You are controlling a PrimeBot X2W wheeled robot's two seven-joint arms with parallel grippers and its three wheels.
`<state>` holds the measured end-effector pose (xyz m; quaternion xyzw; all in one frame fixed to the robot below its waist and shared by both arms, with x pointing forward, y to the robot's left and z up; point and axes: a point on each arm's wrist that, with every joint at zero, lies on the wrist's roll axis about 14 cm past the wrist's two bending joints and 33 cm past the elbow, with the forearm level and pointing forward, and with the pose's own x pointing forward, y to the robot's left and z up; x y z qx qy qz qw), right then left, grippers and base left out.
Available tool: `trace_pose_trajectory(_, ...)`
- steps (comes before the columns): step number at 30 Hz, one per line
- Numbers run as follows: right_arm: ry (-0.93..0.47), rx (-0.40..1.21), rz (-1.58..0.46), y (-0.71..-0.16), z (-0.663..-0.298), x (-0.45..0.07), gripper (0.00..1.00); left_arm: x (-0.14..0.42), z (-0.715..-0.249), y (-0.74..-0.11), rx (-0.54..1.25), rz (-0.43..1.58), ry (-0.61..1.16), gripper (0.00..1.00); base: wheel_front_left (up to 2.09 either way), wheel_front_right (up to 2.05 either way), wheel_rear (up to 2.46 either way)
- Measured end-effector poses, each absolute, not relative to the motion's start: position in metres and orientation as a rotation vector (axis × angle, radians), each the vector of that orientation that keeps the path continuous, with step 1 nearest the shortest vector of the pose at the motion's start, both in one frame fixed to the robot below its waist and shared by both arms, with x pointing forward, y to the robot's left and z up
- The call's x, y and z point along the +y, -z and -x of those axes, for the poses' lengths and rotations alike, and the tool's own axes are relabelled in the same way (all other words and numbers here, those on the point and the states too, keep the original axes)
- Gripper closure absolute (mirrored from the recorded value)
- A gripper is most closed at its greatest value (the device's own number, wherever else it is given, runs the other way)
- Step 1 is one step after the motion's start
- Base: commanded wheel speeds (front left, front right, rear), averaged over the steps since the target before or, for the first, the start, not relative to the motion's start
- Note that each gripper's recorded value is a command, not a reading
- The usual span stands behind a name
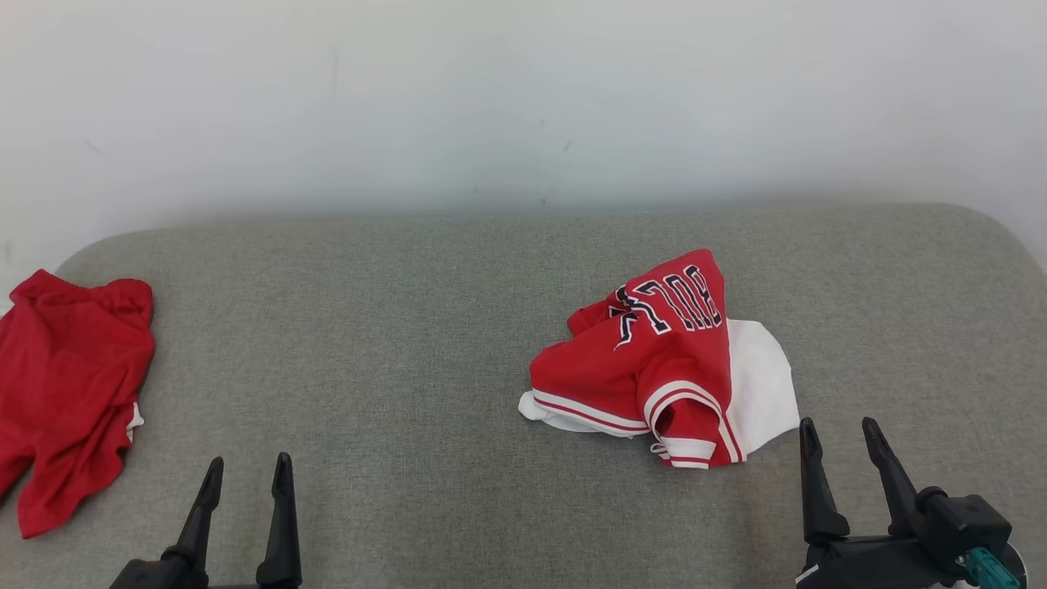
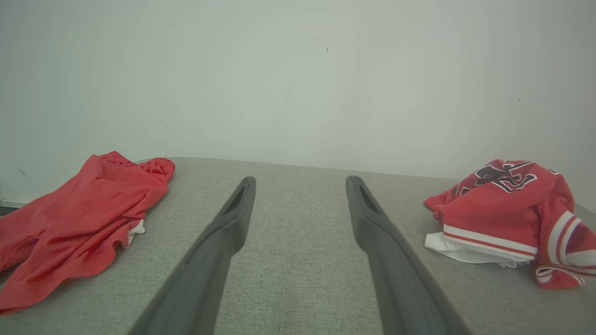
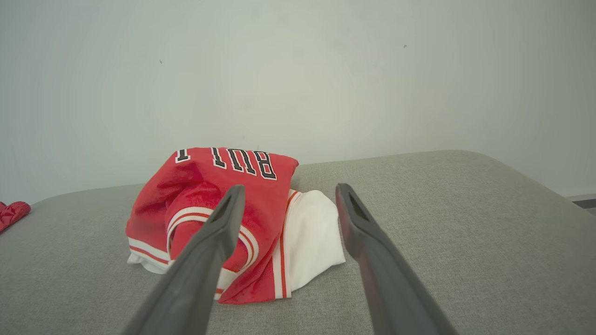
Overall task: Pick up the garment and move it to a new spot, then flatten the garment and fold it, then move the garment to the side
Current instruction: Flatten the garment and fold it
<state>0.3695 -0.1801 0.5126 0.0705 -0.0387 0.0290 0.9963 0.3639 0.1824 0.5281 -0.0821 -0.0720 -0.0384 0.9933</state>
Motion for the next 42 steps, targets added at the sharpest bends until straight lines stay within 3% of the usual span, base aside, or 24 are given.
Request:
trace_pose_trajectory(33,-0.087,-0.040,-0.120,-0.505,-0.369,-0.171,0.00,0.184,-0.362,-0.516,-0.111,0.123,0.080,0.00,0.00,0.00,0.00)
trace_pose_trajectory(42,-0.112,-0.039,-0.031,-0.513,-0.400,-0.183,0.00,0.185,-0.365,-0.512,-0.098,0.131,0.066,0.00,0.00,0.00,0.00)
